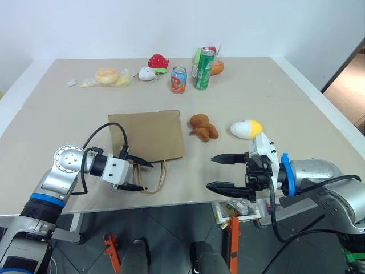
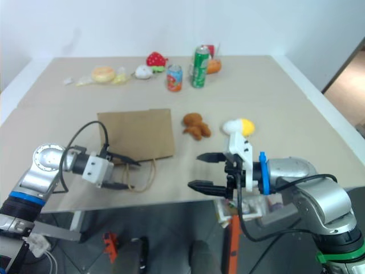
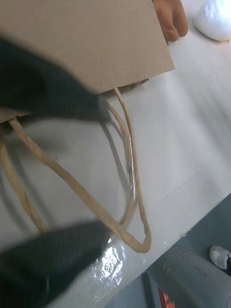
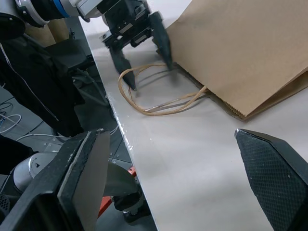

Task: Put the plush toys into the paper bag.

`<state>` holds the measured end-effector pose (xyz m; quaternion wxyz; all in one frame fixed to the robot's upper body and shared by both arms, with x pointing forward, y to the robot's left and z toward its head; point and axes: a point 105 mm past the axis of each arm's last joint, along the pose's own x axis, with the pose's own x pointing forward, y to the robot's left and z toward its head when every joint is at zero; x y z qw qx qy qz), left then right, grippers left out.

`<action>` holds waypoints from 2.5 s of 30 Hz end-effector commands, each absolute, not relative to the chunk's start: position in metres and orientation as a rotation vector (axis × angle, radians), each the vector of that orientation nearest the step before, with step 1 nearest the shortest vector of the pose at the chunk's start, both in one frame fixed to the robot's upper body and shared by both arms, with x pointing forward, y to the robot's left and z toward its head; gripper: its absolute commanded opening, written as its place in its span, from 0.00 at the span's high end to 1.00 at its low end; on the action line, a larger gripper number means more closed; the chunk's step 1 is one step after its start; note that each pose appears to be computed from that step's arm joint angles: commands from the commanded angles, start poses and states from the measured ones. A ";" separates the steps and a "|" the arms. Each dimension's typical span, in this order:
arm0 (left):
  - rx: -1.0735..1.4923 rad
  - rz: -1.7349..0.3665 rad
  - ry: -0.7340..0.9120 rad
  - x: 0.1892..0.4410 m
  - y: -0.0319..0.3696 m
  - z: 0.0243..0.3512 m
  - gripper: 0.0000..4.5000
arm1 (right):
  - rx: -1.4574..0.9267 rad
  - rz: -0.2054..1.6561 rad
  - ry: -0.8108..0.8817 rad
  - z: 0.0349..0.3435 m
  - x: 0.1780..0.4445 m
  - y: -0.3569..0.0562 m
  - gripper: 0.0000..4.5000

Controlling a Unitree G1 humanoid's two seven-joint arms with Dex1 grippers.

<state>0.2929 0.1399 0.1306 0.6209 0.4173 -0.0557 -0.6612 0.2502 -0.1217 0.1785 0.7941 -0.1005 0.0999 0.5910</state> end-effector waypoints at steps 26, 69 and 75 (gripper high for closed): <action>0.343 -1.265 -0.128 0.337 0.081 0.221 1.00 | -0.153 1.202 0.012 0.204 0.273 -0.093 0.42; -0.092 -1.131 -0.145 0.345 0.081 0.276 1.00 | -0.382 0.729 -0.025 0.170 0.405 -0.009 0.99; -0.095 -1.074 -0.147 0.350 0.085 0.276 1.00 | -0.394 0.761 -0.002 0.161 0.400 -0.001 0.99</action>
